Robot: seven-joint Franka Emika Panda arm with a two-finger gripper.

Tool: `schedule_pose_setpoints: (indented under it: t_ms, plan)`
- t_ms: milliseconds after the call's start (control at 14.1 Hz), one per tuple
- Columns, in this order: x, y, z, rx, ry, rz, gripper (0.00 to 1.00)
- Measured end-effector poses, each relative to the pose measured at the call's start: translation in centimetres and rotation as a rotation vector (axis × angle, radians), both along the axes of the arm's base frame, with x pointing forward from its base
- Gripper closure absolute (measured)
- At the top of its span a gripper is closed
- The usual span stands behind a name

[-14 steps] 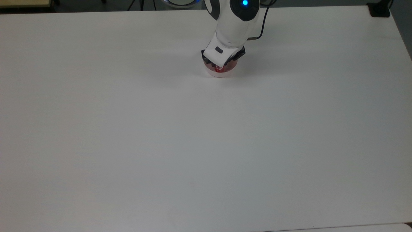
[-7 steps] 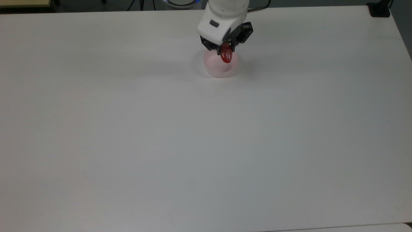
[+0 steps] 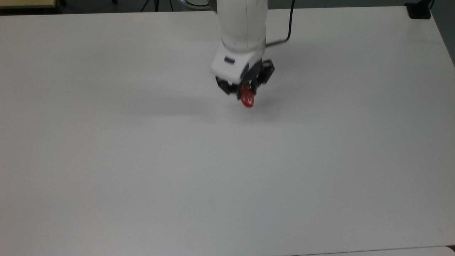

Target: Pick up strawberry from bowl

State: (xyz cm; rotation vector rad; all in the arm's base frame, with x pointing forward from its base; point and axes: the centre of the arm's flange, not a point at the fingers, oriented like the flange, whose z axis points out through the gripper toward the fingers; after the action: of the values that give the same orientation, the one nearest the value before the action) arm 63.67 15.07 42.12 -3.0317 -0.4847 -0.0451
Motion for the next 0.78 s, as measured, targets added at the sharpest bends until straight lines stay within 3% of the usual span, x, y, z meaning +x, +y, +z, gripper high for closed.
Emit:
schedule_pose_setpoints:
  t_ms: [355,567,709,780]
  plan:
    - [2.2,2.4,-8.1,-0.057,0.007,0.044,0.58]
    - [2.4,3.4,-8.3,-0.075,-0.012,0.029,0.22]
    - [2.9,3.0,-6.6,-0.071,-0.043,0.012,0.04]
    - [3.0,2.6,-5.0,-0.068,-0.063,-0.002,0.0]
